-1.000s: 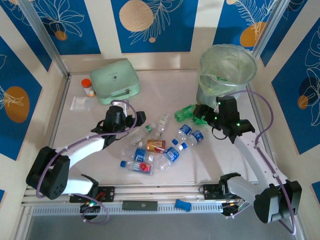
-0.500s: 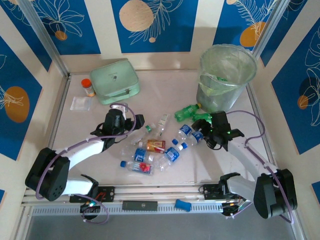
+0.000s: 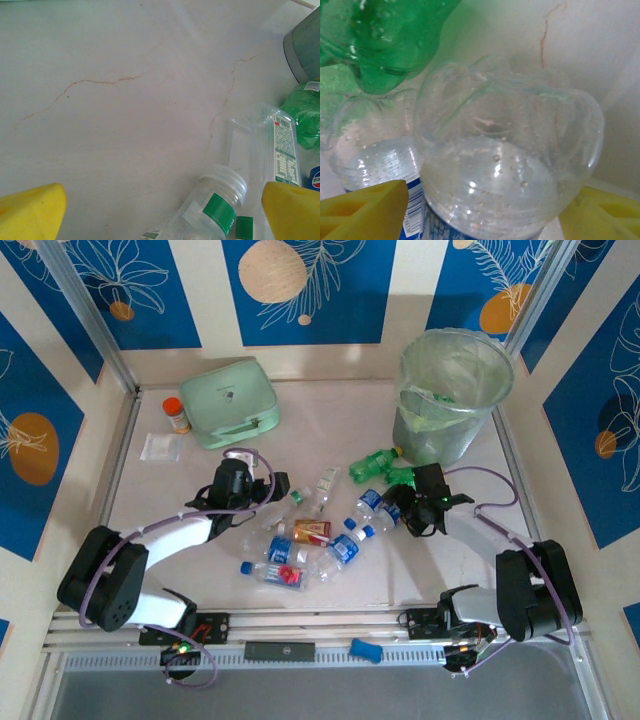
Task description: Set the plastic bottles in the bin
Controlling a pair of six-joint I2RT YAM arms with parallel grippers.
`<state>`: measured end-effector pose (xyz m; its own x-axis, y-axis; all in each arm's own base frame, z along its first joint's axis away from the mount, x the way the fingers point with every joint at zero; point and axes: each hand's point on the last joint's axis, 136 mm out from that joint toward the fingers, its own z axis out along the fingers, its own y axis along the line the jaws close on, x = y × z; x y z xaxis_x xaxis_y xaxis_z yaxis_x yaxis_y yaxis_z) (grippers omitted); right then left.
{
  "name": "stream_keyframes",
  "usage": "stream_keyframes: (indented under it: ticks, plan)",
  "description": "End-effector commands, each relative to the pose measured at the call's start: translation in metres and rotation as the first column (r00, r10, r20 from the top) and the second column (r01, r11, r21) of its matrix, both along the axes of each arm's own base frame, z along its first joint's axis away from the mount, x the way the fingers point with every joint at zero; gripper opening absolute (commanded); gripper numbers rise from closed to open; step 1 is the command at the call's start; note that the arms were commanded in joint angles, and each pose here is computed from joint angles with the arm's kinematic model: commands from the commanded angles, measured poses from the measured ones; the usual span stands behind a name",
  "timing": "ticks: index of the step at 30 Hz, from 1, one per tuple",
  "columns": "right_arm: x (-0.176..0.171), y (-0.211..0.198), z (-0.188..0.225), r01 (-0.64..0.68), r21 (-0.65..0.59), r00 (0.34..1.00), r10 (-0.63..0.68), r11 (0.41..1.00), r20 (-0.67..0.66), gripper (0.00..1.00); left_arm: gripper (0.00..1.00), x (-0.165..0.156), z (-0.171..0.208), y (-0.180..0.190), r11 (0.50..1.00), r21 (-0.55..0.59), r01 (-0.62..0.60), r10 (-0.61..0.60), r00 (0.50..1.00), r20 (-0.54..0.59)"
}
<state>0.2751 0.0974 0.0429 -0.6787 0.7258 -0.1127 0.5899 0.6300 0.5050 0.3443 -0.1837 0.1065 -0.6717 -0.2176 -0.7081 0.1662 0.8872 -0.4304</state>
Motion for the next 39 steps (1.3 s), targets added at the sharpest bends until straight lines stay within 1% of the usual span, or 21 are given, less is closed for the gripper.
stream_keyframes:
  ticks: [1,8,13,17,23,27,31,34,39]
  plan:
    - [-0.002,-0.001,-0.008,0.015,0.008,1.000,-0.015,1.000,-0.019,0.75,1.00,0.010,0.011,0.001,1.000,-0.004,-0.006,0.007,0.999,0.042]
    - [-0.002,-0.001,-0.018,0.022,0.009,0.999,-0.022,1.000,-0.042,0.73,1.00,0.011,0.013,0.000,1.000,-0.008,-0.003,0.004,0.999,0.042]
    - [0.000,0.001,-0.021,0.018,0.018,0.999,-0.017,1.000,-0.045,0.64,1.00,0.012,0.015,0.001,1.000,-0.005,-0.002,0.002,0.999,0.047]
    - [0.001,0.001,-0.019,0.015,0.017,0.999,-0.014,1.000,-0.039,0.55,1.00,0.012,0.017,0.001,1.000,-0.006,-0.003,0.003,0.999,0.051]
    - [0.003,0.000,-0.008,0.003,0.004,1.000,-0.003,1.000,-0.012,0.52,1.00,0.015,0.019,-0.001,1.000,-0.015,0.001,-0.001,0.999,0.053]
    - [0.009,0.005,0.014,-0.060,-0.021,0.997,0.061,0.998,0.054,0.50,1.00,0.016,0.021,-0.003,1.000,-0.018,0.003,-0.002,0.998,0.057]
    - [0.019,0.016,0.044,-0.147,-0.093,0.977,0.159,0.985,0.145,0.50,1.00,0.017,0.022,-0.004,0.999,-0.032,0.005,-0.003,0.998,0.058]
    - [0.031,0.031,0.074,-0.224,-0.137,0.939,0.251,0.965,0.234,0.49,1.00,0.017,0.023,-0.006,0.999,-0.042,0.008,-0.006,0.998,0.057]
    - [0.056,0.055,0.133,-0.344,-0.203,0.838,0.398,0.917,0.374,0.49,1.00,0.014,0.022,-0.004,0.999,-0.042,0.007,-0.005,0.999,0.052]
